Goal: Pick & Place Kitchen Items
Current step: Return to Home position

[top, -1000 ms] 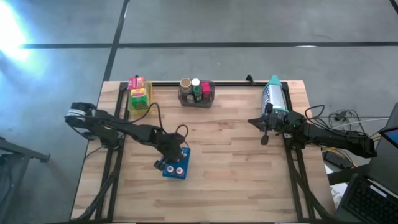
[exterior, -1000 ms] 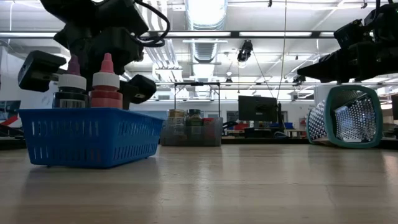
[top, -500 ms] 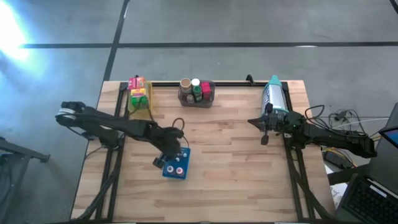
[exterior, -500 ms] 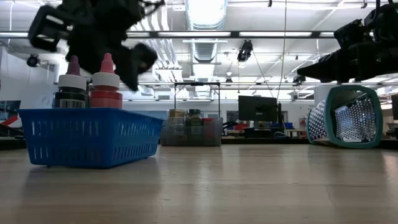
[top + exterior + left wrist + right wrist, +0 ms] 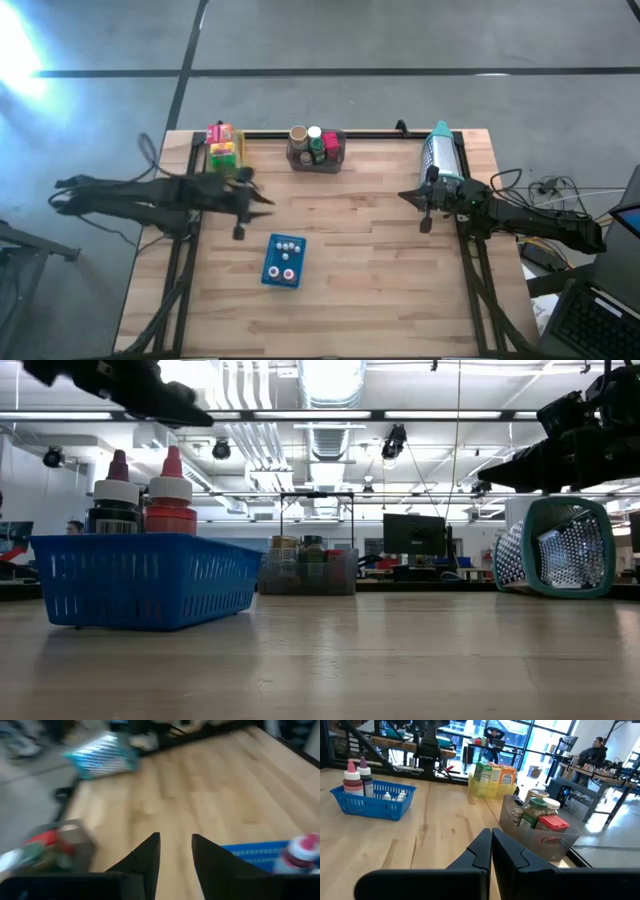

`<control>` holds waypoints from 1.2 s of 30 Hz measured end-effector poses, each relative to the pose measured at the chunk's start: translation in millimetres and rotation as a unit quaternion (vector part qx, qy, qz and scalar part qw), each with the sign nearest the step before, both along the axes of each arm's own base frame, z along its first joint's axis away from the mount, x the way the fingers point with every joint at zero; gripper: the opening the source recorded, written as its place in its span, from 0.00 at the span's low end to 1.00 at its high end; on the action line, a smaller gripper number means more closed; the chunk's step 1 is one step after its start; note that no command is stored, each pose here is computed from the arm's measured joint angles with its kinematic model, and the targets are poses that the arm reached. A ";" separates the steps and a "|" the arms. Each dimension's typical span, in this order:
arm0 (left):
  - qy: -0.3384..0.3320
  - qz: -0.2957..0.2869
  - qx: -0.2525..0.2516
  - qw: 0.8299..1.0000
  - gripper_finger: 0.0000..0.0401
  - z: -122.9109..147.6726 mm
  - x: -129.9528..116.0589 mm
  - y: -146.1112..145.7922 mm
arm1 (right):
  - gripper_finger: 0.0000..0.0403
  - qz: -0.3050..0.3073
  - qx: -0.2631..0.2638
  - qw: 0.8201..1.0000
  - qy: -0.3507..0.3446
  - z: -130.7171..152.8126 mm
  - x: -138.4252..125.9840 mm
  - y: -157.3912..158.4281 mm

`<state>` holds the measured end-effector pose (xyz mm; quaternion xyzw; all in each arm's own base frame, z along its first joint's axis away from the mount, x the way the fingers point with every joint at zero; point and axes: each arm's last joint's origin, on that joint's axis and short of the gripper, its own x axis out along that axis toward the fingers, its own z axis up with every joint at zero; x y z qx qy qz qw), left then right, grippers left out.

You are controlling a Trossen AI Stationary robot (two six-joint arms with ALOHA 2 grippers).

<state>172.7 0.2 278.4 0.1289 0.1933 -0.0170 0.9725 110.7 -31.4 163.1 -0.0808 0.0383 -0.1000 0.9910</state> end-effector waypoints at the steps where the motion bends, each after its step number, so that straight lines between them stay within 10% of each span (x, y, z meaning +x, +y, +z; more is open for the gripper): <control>1: -0.014 0.015 0.001 1.000 0.29 -0.4 -8.4 3.0 | 0.02 0.000 -0.001 1.000 0.000 0.0 0.0 0.0; 17: -0.213 0.123 -0.018 0.969 0.25 -28.8 -91.1 10.9 | 0.02 0.000 -0.008 1.000 0.002 -0.1 0.0 0.0; 36: -0.215 0.211 -0.043 0.952 0.25 -99.4 -79.9 16.6 | 0.02 0.001 -0.003 1.000 0.001 -0.2 0.1 0.0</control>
